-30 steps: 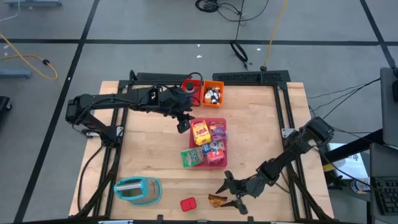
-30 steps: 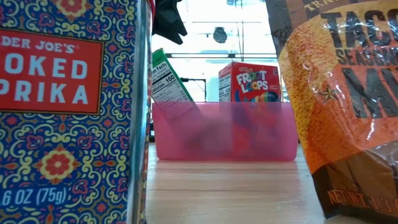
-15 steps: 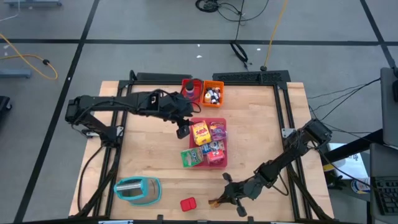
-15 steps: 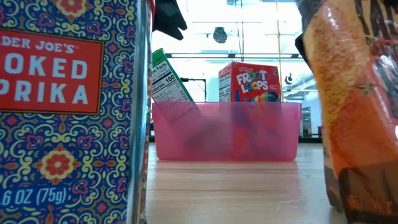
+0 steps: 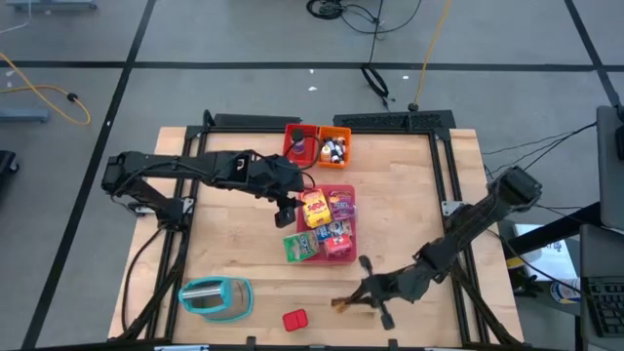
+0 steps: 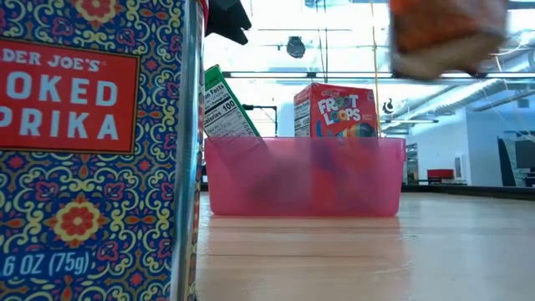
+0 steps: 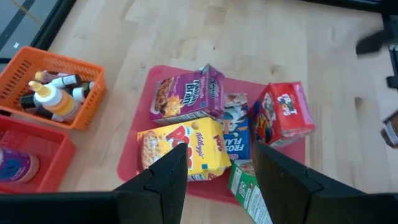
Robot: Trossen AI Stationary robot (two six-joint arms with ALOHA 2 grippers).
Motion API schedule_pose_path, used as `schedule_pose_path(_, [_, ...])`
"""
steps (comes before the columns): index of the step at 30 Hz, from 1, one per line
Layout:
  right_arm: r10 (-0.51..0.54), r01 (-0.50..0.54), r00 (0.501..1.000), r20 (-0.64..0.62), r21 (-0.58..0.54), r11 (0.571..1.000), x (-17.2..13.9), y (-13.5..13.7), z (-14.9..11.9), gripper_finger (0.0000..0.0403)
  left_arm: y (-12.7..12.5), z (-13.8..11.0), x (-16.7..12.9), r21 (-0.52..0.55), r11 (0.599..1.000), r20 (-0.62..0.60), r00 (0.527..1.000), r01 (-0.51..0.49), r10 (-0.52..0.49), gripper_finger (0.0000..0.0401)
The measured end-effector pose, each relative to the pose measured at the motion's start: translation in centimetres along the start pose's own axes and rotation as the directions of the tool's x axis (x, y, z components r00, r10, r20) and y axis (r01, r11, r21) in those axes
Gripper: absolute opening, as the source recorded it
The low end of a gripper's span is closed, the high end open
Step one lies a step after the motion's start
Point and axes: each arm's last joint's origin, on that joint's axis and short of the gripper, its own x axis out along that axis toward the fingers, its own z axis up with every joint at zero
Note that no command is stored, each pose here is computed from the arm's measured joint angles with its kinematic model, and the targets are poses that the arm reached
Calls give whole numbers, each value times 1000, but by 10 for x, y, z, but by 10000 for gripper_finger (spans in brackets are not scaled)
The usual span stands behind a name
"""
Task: Pick & Place Kitchen Items
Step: Put the orange seasoning pack into the red basket
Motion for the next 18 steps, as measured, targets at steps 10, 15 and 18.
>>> schedule_pose_path(10, [-144, 146, 985, 94, -15, 989, -47, -33, 52, 0, -12, 5, -1, 85, 996, 63, 997, 30, -36, 182])
schedule_pose_path(15, [-205, 210, 968, 147, -20, 977, -66, -54, 71, 0, -18, 9, -2, 135, 990, 114, 992, 43, -59, 182])
schedule_pose_path(18, [-239, 248, 954, 179, -34, 968, -74, -65, 80, 0, -20, 13, -3, 155, 987, 155, 985, 45, -70, 182])
